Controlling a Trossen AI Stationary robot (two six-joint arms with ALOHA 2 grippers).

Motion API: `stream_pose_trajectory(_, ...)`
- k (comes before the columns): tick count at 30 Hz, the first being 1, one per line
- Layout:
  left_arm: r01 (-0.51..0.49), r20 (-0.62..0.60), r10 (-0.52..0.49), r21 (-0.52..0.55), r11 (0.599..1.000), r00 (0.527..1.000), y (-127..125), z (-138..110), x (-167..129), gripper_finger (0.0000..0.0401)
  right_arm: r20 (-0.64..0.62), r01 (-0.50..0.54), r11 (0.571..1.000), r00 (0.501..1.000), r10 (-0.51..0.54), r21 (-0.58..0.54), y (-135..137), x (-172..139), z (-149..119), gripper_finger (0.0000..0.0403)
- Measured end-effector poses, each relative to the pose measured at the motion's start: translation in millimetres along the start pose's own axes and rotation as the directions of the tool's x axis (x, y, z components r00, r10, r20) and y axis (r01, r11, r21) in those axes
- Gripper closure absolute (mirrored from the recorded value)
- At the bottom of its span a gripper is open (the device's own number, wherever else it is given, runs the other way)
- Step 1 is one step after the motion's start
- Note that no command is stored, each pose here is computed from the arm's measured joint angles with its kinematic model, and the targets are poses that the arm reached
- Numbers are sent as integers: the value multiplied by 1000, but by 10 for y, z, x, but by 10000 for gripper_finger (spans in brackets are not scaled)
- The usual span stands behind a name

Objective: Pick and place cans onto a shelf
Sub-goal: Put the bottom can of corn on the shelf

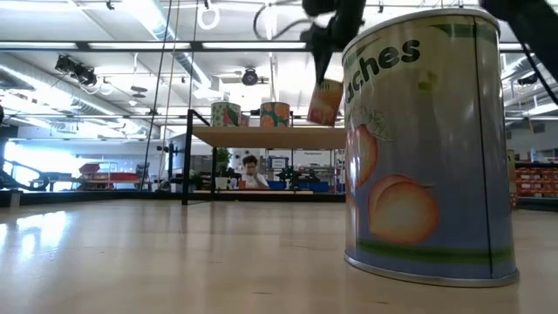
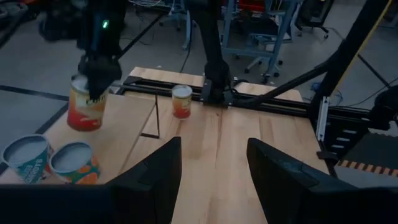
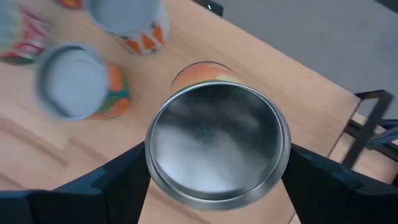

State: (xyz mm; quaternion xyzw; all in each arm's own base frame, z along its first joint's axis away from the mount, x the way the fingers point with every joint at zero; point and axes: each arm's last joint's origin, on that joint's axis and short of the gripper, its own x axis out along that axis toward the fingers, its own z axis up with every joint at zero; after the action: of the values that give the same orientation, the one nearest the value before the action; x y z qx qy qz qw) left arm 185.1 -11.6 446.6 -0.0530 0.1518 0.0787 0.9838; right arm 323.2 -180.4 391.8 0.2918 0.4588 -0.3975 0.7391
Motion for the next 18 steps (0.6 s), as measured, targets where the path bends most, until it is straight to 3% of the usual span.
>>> stream_pose_trajectory(10, -16, 5, 16, -11, 1000, 1000, 6, 2, -8, 213, 45, 0, 1000, 999, 0, -10, -102, 260, 231, 56)
stream_pose_trajectory(18, -18, 6, 18, -12, 1000, 1000, 8, 3, -8, 213, 57, -59, 998, 997, 60, -14, -175, 371, 334, 52)
